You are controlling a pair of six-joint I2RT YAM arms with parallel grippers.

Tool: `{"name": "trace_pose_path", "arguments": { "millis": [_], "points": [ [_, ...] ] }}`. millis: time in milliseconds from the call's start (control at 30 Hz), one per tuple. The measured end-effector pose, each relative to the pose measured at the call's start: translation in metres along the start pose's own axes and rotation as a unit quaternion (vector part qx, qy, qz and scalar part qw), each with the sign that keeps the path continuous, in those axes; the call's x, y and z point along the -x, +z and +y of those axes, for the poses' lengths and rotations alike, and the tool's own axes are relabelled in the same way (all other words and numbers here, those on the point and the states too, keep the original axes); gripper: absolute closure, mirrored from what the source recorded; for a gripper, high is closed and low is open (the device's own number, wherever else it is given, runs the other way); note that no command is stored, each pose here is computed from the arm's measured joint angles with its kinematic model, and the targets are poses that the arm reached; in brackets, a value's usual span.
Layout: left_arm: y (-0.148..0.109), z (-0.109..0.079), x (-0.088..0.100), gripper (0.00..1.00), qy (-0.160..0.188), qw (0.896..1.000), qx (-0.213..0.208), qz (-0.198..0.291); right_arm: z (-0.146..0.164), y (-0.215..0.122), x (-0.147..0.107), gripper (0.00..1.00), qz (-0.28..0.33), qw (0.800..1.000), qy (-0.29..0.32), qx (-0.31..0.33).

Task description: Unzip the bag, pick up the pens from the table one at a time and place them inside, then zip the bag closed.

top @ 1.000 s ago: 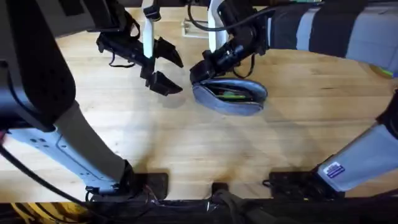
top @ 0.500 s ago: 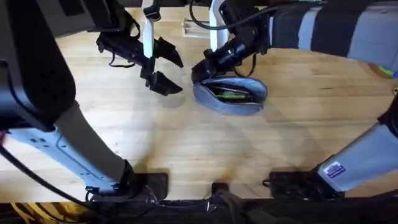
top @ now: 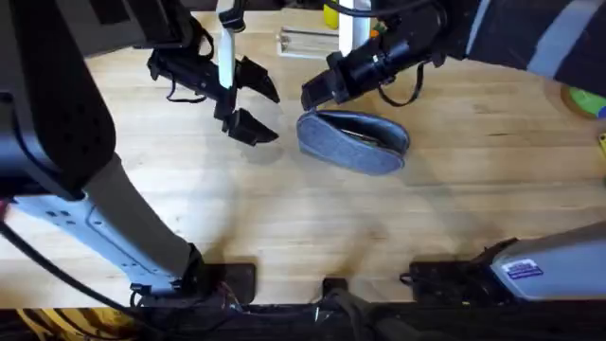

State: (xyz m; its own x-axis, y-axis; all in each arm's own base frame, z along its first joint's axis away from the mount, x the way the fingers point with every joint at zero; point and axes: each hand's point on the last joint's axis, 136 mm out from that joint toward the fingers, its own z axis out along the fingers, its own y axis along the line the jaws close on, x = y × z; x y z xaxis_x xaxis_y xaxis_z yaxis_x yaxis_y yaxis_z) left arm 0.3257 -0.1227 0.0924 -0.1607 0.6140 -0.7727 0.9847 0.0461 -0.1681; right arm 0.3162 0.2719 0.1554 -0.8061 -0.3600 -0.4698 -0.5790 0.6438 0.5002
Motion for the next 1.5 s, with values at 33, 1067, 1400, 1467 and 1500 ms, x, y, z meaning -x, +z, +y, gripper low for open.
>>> {"name": "trace_pose_path", "arguments": {
  "millis": [33, 1067, 1400, 1467, 1500],
  "points": [
    [0.001, 0.0, 0.001, 0.007, 0.002, 1.0, 0.0, -0.001, 0.0, -0.001, 0.001, 0.972, -0.002, 1.0, -0.003, -0.003],
    [0.051, -0.031, 0.055, 0.547, 0.063, 0.994, -0.073, -0.047, -0.005, -0.002, 0.0, 0.972, -0.001, 1.0, -0.009, -0.018],
    [0.051, -0.029, 0.055, 0.957, 0.069, 0.994, -0.07, -0.046, -0.006, -0.003, -0.001, 0.972, 0.0, 1.0, -0.007, -0.019],
    [0.051, -0.029, 0.055, 0.959, 0.069, 0.994, -0.07, -0.046, -0.009, -0.005, -0.001, 0.972, 0.001, 1.0, -0.002, -0.02],
    [0.051, -0.029, 0.055, 0.959, 0.069, 0.994, -0.07, -0.046, -0.012, -0.006, -0.003, 0.972, 0.003, 1.0, 0.002, -0.02]
  ]
}}
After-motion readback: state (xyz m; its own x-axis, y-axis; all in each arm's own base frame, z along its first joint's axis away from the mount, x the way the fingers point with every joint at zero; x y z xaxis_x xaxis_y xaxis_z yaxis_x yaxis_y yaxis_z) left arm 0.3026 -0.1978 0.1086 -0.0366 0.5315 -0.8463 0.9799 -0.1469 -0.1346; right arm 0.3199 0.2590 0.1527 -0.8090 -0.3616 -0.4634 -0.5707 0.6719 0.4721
